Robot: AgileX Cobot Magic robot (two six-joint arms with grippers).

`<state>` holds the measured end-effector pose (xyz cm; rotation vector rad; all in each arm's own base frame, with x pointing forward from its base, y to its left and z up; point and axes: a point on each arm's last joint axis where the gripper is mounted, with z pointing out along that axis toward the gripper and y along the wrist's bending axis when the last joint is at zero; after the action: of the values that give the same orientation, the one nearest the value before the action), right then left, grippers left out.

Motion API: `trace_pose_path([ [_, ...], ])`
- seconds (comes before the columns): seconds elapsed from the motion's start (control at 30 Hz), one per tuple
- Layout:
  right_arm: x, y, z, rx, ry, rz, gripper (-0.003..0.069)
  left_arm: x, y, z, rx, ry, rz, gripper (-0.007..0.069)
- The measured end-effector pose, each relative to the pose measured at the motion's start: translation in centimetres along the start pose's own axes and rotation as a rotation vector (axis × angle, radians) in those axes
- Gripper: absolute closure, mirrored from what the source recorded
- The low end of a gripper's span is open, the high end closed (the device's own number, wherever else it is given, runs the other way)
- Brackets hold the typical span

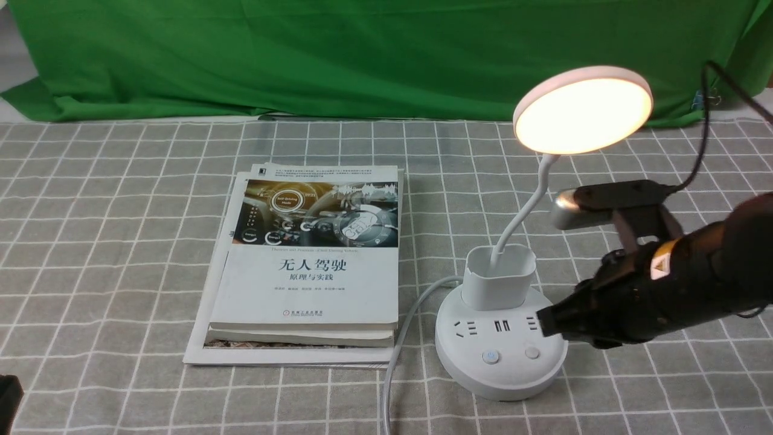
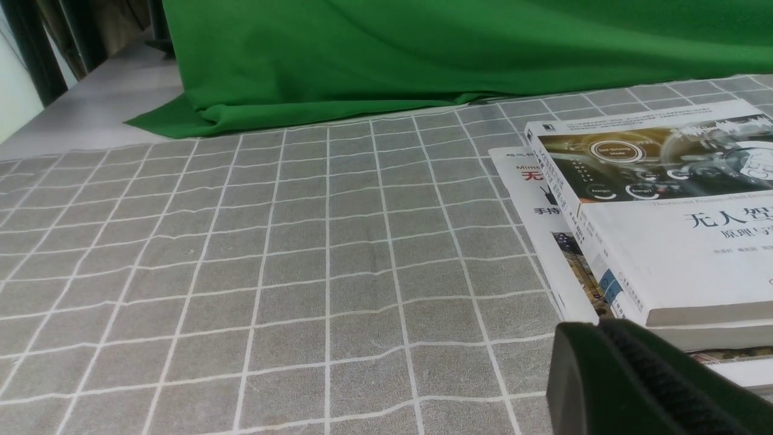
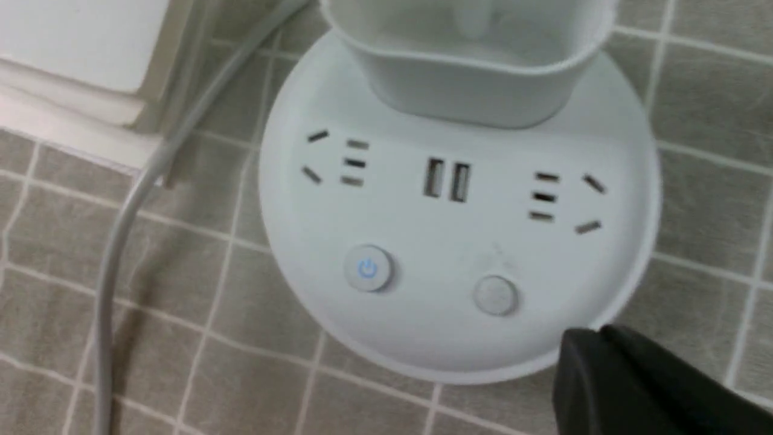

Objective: Turn off the desk lamp on the grey coffee tablecloth by hand.
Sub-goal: 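Press the power button on the lamp base to turn the lamp off with the right gripper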

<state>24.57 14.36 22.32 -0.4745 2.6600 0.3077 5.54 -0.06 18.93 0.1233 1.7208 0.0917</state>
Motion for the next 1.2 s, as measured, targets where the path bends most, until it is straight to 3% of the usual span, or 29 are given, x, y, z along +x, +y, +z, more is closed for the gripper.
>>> trace_pose_path([
  [0.2,0.4,1.6,2.3,-0.013,0.069,-0.04,0.0626,0.0,0.0,0.0,0.0,0.0,0.0,0.0624],
  [0.67,-1.6,1.3,3.1,0.075,0.055,-0.089,0.0628,0.0,0.0,0.0,0.0,0.0,0.0,0.0624],
  [1.2,-1.3,1.3,5.9,0.069,0.153,-0.103,0.0634,0.0,0.0,0.0,0.0,0.0,0.0,0.0624],
])
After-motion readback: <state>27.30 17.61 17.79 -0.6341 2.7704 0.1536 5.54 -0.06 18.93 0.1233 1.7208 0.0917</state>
